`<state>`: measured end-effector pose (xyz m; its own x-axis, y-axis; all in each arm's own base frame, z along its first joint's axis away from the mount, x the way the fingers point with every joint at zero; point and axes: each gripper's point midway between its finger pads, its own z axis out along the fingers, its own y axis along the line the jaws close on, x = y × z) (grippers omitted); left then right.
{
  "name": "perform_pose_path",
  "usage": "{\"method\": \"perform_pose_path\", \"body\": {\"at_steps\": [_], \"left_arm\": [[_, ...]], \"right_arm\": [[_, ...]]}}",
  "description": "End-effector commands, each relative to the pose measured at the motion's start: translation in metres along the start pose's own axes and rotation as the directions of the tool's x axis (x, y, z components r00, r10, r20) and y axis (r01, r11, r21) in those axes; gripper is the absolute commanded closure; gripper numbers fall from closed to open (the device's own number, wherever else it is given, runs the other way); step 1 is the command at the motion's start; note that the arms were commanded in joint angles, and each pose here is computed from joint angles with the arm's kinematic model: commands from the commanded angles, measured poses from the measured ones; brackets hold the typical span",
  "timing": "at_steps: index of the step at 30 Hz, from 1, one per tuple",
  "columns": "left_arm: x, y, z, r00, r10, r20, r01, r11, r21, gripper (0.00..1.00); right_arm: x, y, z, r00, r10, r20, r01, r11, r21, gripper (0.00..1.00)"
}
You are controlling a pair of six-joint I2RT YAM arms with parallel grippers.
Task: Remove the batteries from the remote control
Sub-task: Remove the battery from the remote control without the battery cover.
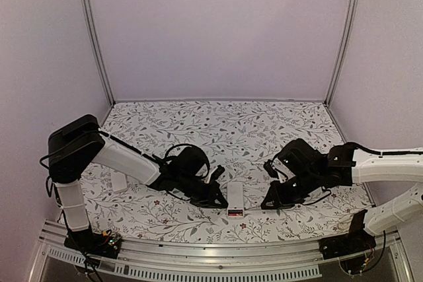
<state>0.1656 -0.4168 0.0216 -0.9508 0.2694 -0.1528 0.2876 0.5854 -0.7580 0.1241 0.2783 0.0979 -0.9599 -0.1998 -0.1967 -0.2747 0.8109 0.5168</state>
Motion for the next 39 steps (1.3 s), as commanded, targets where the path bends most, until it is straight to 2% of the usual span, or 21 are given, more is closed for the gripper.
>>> {"method": "perform_pose_path", "body": {"at_steps": [1,19,39], "left_arm": [[0.007,0.000,0.007,1.000,0.012,-0.028,-0.013,1.000,-0.010,0.94],[0.007,0.000,0.007,0.999,0.015,-0.030,-0.015,1.000,-0.011,0.97],[0.007,0.000,0.007,1.000,0.012,-0.028,-0.013,1.000,-0.012,0.97]], "right_arm": [[-0.004,0.003,-0.001,1.000,-0.016,-0.002,0.016,1.000,0.002,1.00],[-0.013,0.014,-0.006,0.999,-0.041,0.014,0.041,0.999,-0.008,1.00],[0.002,-0.003,0.006,0.998,-0.012,-0.061,0.015,0.999,0.051,1.00]]}}
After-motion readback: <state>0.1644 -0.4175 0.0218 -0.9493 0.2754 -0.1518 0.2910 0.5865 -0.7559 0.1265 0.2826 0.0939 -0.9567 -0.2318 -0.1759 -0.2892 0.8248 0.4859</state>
